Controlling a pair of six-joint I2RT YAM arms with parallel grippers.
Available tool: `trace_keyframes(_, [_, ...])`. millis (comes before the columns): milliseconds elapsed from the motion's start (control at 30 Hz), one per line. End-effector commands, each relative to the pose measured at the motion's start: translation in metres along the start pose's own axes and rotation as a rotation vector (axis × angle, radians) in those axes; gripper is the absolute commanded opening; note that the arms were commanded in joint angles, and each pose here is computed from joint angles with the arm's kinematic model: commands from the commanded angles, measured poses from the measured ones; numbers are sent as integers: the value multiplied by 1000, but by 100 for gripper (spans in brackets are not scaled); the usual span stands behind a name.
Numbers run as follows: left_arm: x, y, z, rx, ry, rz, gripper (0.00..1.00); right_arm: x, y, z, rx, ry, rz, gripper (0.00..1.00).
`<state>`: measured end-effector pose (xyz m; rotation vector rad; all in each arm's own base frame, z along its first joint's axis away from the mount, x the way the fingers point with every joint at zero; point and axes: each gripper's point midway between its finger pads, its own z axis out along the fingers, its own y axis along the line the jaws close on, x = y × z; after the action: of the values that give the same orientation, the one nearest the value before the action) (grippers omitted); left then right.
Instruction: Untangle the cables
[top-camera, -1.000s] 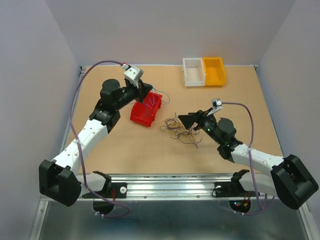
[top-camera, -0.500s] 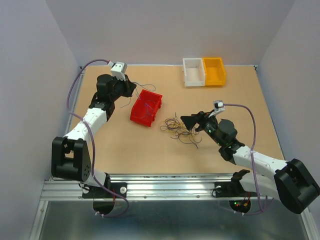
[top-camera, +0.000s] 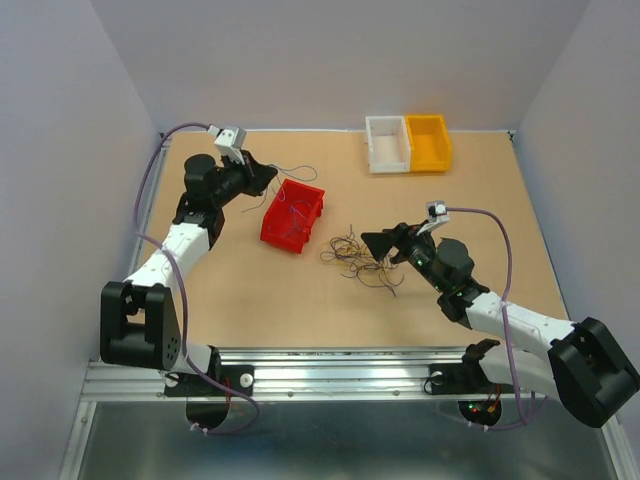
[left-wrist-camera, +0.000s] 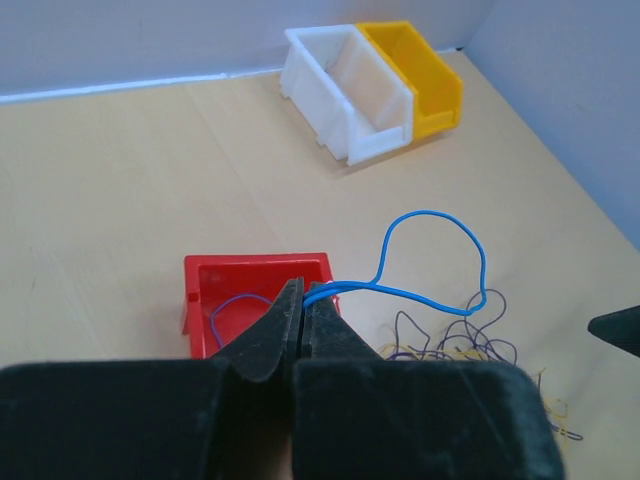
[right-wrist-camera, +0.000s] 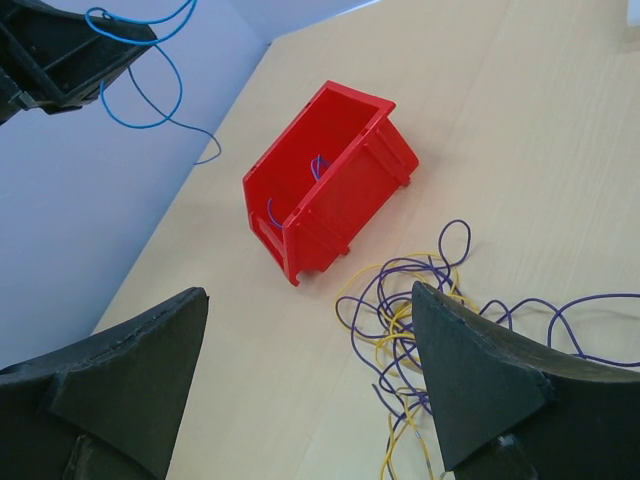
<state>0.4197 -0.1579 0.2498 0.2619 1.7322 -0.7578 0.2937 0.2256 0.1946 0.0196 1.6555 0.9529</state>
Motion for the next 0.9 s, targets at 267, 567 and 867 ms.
trace_keyframes(267, [-23,-58,-14,223,-184,-78,0,-5,0,-1,7,-21,-18,88])
trace_keyframes(567, [-5,-59,0,230,-183,-77,0,-5,-1,-1,9,-19,-21,88])
trace_keyframes(867, [25,-26,36,178,-93,-45,0,-4,-1,-1,10,-16,-23,88])
